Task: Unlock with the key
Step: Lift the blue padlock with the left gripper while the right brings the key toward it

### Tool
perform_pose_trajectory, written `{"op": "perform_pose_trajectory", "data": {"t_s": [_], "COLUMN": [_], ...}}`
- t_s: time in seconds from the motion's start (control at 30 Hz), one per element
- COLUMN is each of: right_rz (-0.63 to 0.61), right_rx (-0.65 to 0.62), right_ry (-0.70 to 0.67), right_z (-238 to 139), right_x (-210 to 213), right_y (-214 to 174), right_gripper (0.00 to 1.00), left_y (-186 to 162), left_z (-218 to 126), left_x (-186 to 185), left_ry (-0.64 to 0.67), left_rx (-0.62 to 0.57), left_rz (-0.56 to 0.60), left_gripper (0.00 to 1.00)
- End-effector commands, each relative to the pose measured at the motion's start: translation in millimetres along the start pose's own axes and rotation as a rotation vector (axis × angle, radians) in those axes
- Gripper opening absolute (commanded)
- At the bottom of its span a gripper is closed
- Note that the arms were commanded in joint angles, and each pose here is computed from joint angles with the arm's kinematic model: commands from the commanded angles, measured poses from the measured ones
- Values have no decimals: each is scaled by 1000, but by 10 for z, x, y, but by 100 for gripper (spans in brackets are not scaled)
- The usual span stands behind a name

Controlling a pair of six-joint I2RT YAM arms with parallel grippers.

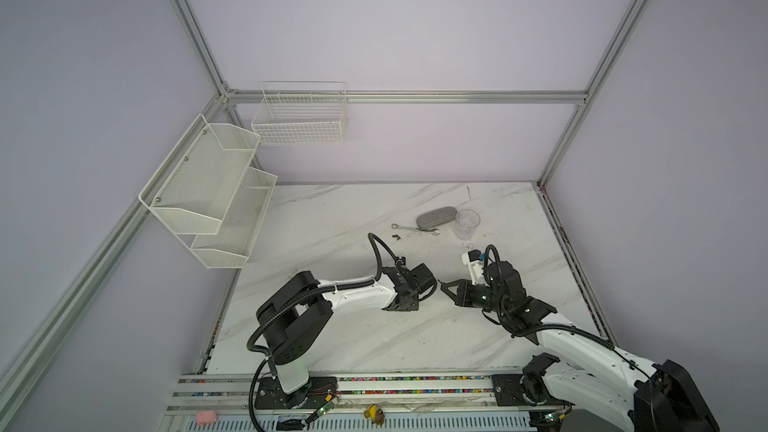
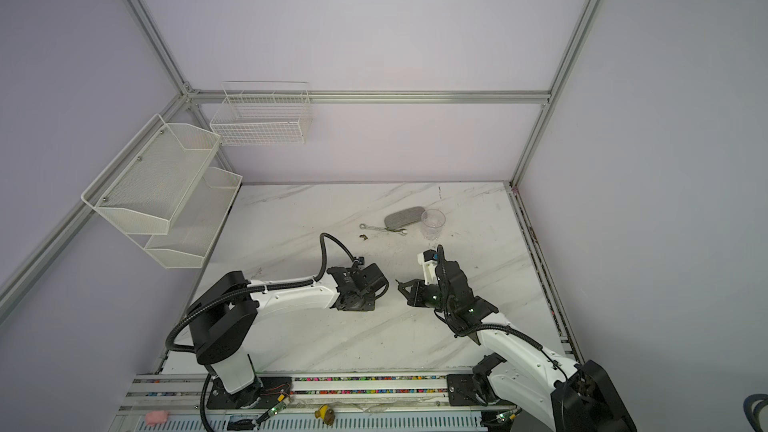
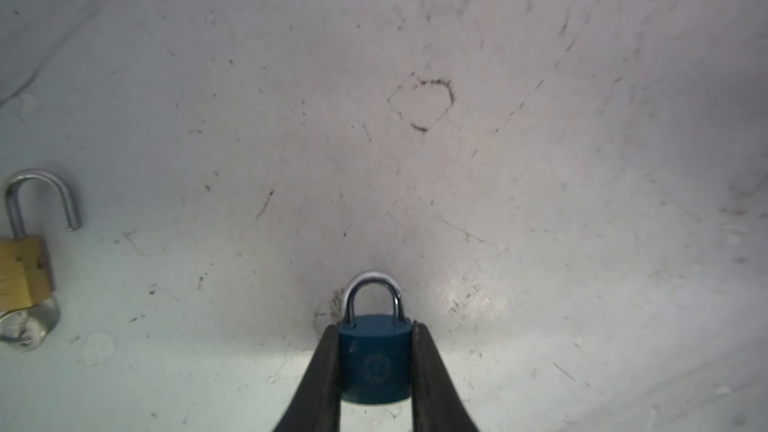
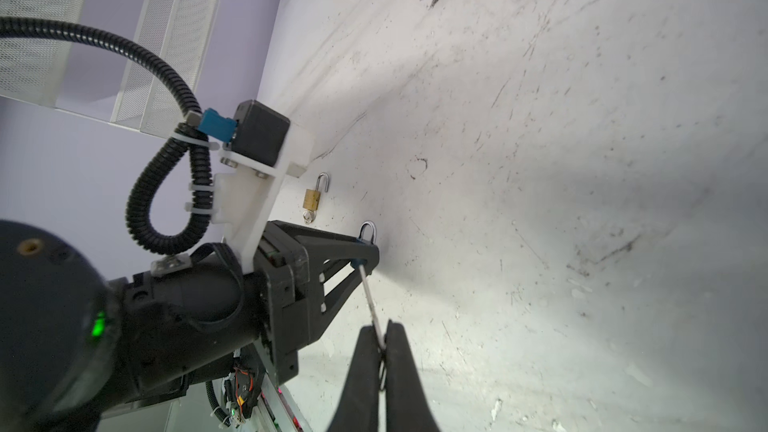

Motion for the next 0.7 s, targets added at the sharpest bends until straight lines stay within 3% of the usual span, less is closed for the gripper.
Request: {"op": "perform_pose_trajectory", "data": {"t_s": [0.0,0.33,0.67], "right_rz": [-49,-45,-46], "right_rx": [-38,-129,-198], "right_ry": [-22,-55,-28], "right_z": [-92,-159,51], "right_x": [98,301,737], "right_y": [137,328,139], "right_gripper": [0,0,0], "left_y": [180,598,789], "left_z": [-272,-873,-951], "left_x": [-2,-68,-173], "left_ry": [-134,-492,-639], "left_rx": [-97,-279,-259], "left_rz": [-152,-547,-827], "left_gripper": [0,0,0]}}
Point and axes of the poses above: each gripper's point midway between its finger pads, its own z axis out along the fingers, its own x axis along the line the jaws close on, y = z × x, the point moved 3 cm from there along -z, back along the fingers, and after that the axes turned 3 degrees about z, right-handed, at the moved point
